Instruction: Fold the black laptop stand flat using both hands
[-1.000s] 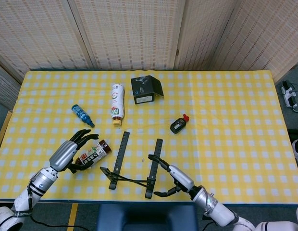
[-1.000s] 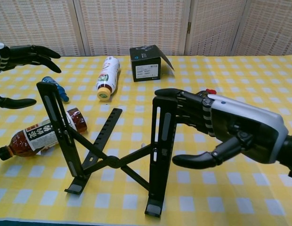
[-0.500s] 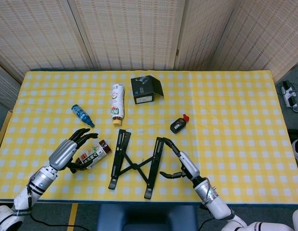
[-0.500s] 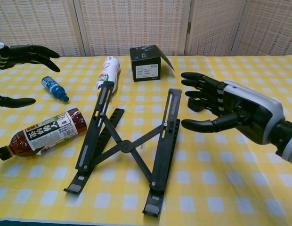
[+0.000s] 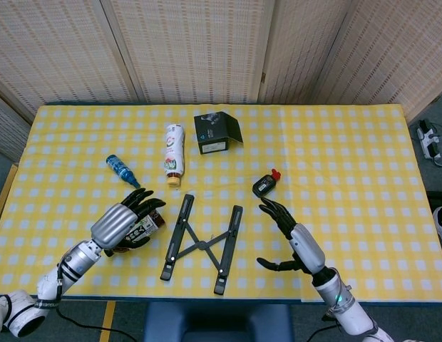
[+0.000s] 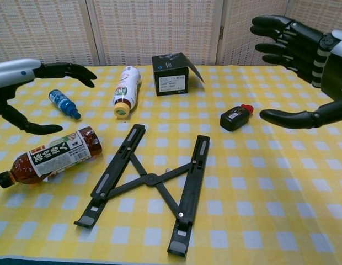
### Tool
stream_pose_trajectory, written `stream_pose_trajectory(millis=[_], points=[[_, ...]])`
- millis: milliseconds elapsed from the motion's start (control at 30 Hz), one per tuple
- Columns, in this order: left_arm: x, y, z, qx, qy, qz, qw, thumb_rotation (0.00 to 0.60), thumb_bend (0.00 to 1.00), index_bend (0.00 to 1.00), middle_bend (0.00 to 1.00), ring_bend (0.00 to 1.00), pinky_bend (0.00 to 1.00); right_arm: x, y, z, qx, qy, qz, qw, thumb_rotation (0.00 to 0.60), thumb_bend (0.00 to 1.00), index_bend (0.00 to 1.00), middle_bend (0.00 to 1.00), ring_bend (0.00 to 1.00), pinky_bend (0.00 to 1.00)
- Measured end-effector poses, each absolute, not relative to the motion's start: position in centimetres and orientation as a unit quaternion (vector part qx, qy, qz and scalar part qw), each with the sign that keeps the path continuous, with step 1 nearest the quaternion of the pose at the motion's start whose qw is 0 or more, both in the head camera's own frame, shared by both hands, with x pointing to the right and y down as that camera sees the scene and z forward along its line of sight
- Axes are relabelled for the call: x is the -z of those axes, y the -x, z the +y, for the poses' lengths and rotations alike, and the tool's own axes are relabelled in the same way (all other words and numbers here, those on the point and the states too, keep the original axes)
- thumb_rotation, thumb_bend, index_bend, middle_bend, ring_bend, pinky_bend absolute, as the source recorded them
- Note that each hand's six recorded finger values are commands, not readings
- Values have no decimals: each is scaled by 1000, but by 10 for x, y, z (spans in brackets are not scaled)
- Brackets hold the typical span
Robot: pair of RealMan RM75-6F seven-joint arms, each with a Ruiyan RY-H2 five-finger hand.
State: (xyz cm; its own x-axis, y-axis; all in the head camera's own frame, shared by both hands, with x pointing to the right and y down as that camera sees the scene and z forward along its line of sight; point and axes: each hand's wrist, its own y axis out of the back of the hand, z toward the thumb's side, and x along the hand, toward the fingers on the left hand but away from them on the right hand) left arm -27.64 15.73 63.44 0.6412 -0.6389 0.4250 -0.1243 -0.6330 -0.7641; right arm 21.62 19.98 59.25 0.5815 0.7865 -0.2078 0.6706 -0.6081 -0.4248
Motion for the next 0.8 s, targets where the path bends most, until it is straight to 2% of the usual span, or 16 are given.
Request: stream_pose_trajectory(millis=[133,233,333,500,633,800], points=[[-645,247,159,342,818,189,421,600,318,68,60,1,0,-581,-216,202,-215,865,-372,258,600,255,5,171,221,35],[-656,228,160,333,805,166,463,600,287,13,5,0,0,-579,-214,204,-232,855,-340,316,600,254,63,244,298,133],[-666,216,160,330,786,145,502,600,250,0,0,0,0,-581,-210,205,-247,847,-312,352,600,255,130,315,381,239],[-681,203,164,331,757,116,551,600,228,0,0,0,0,-590,-205,206,-268,838,-280,383,600,255,237,415,516,438],[-694,199,165,342,728,92,587,600,228,0,0,0,0,-602,-202,207,-287,833,-255,399,600,255,278,468,582,521],[-708,204,169,361,712,72,598,600,220,0,0,0,0,-616,-200,209,-300,827,-233,416,600,254,321,531,661,623]])
